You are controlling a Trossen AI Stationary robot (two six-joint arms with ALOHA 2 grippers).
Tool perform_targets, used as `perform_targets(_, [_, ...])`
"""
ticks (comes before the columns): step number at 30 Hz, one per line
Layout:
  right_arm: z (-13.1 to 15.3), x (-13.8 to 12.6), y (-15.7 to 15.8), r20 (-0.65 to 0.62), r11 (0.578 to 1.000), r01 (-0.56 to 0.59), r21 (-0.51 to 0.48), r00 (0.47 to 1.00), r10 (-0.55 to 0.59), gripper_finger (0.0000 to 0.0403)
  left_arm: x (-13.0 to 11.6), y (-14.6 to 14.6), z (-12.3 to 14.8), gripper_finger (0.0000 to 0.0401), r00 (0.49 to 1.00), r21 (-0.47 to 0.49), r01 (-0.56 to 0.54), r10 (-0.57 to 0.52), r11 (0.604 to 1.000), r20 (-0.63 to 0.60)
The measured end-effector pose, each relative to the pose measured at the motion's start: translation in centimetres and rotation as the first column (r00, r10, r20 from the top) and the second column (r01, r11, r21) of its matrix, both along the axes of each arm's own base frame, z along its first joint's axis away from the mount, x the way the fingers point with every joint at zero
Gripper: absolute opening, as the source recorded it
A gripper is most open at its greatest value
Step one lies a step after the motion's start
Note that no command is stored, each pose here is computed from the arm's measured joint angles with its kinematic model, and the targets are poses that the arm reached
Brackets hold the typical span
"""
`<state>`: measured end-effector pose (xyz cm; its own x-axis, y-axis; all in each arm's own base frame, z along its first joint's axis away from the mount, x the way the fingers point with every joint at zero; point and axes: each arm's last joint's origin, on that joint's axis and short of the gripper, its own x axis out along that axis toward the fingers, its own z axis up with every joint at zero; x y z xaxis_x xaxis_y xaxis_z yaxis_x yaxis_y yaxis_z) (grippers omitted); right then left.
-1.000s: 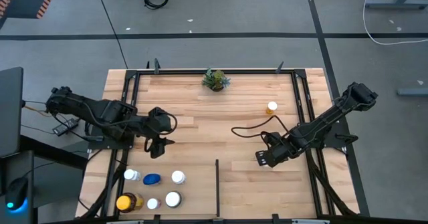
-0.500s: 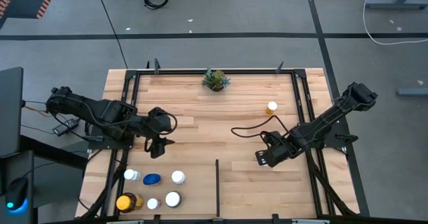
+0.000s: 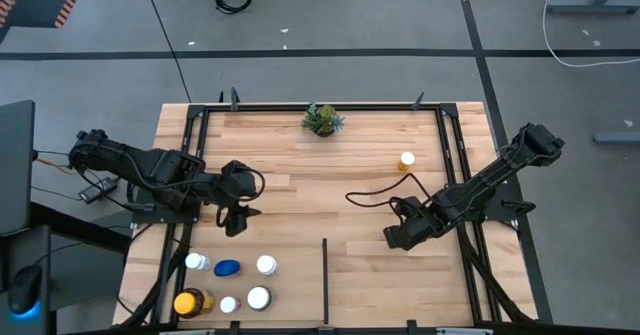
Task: Pick and place medicine bottles onto shelf by color
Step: Put the white and blue medicine bottle on the shelf
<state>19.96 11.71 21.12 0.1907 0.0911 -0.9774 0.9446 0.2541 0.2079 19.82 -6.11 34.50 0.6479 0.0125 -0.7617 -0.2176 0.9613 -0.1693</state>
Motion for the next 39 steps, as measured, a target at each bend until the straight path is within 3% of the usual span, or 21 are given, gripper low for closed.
perform_targets(14, [-0.1, -0.1, -0.3, -0.007, 0.998, 0.019, -0.058, 1.0, -0.019, 0.0333, 0.0, 0.0, 0.0, 0.0229, 1.0, -0.021, -0.024, 0.024, 0.999, 0.001])
perform_targets(32, [-2.6, -0.7, -0.6, -0.041, 1.0, 0.029, 0.007, 0.999, -0.028, 0.0333, 0.1, 0.0, 0.0, 0.0215, 0.999, -0.044, -0.048, 0.048, 0.998, 0.007])
perform_targets(39, [-2.7, -0.7, -0.7, -0.025, 1.0, 0.001, -0.027, 1.0, -0.001, 0.0301, 0.1, 0.0, 0.0, 0.0207, 0.999, -0.045, -0.049, 0.05, 0.998, 0.007])
